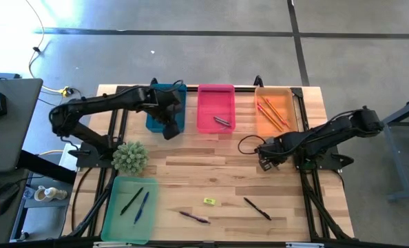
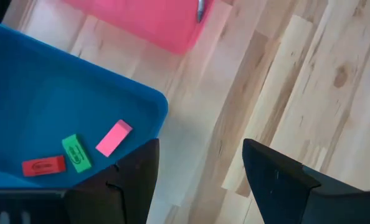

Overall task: Sort crayons/erasers/pens/pencils in bins
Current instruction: Put the gray crayon into the pink bin

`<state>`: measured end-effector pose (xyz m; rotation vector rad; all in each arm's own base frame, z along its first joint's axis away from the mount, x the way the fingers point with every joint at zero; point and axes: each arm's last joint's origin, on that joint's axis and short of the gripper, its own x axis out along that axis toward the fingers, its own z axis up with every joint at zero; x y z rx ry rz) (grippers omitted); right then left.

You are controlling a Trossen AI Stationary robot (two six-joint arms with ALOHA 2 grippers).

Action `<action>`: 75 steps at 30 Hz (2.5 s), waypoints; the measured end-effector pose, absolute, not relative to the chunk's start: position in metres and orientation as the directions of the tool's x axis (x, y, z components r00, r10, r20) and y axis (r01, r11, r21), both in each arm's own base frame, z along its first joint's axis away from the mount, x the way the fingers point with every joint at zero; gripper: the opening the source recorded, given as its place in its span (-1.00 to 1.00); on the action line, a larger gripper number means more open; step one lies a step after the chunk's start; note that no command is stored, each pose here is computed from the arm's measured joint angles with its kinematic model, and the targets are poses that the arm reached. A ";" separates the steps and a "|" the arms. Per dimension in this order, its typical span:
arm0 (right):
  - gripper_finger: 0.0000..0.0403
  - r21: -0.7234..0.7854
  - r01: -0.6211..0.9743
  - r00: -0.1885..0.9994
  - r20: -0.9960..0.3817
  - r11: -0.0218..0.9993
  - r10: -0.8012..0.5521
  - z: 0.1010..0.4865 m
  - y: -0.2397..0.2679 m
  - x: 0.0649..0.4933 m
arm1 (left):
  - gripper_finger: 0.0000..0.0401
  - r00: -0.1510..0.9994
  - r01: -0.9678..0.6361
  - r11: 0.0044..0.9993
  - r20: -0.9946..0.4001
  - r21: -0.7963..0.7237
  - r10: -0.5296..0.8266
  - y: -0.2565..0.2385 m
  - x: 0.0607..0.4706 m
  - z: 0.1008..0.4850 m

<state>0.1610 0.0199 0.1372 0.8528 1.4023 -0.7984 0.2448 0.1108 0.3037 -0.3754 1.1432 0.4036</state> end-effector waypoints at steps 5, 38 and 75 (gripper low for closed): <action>-0.97 0.131 0.859 0.135 -0.990 0.495 0.027 0.144 0.021 0.175 | 0.08 0.394 -0.483 0.871 -0.911 -0.089 0.125 0.101 0.239 0.291; -0.98 0.456 0.612 0.750 -0.594 0.646 -0.292 0.252 -0.036 0.270 | 0.08 0.452 -0.426 0.901 -0.883 -0.085 0.130 0.087 0.247 0.281; -0.82 0.130 0.598 0.457 -0.866 0.791 -0.203 0.183 -0.113 0.337 | 0.08 0.513 -0.338 0.934 -0.854 -0.115 0.081 0.056 0.261 0.284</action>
